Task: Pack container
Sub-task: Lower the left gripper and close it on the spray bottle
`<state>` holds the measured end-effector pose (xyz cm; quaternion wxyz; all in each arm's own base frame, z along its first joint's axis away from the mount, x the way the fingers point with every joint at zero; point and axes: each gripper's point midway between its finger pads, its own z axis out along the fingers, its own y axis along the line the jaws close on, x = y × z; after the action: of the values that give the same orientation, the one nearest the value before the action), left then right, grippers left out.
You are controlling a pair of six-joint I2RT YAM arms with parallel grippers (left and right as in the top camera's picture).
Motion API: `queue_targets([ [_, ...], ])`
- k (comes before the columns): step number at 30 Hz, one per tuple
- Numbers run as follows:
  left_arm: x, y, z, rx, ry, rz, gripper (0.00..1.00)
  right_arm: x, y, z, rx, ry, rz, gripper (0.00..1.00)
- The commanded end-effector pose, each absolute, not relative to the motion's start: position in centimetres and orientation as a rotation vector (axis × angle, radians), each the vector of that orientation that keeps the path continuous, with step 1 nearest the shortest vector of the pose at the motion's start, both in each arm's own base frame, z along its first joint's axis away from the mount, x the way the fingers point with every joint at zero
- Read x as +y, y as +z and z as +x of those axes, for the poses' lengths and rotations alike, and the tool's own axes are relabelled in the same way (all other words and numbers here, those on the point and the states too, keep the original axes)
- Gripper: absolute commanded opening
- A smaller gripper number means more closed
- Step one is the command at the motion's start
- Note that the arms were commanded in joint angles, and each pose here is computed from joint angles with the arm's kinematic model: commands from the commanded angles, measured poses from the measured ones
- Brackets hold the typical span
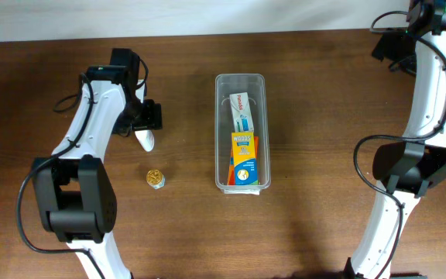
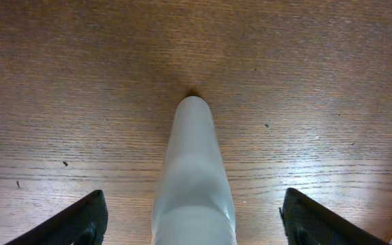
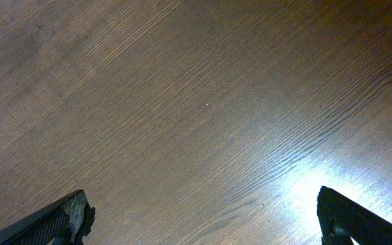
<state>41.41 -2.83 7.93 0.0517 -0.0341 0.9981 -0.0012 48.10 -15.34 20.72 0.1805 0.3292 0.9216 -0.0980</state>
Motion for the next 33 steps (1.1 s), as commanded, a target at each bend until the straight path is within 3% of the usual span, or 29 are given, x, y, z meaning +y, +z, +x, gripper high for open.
queue_targets([
  [1,-2.69,7.91,41.72,3.036,-0.005,-0.118,0.80,-15.68,20.93,48.26,2.585,-0.299,0.937,0.98],
  [5,-2.68,7.90,41.65,3.039,-0.005,-0.118,0.74,-15.68,20.93,48.26,2.585,-0.299,0.937,0.98],
  [15,-2.64,7.29,41.10,3.060,-0.001,-0.118,0.74,-15.68,20.93,48.26,2.585,-0.298,0.938,0.98],
  [25,-2.63,6.96,40.96,3.073,0.001,-0.114,0.58,-15.68,20.93,48.26,2.585,-0.299,0.937,0.98],
  [33,-2.63,6.96,40.95,3.073,0.001,-0.114,0.55,-15.68,20.93,48.26,2.585,-0.298,0.938,0.98],
])
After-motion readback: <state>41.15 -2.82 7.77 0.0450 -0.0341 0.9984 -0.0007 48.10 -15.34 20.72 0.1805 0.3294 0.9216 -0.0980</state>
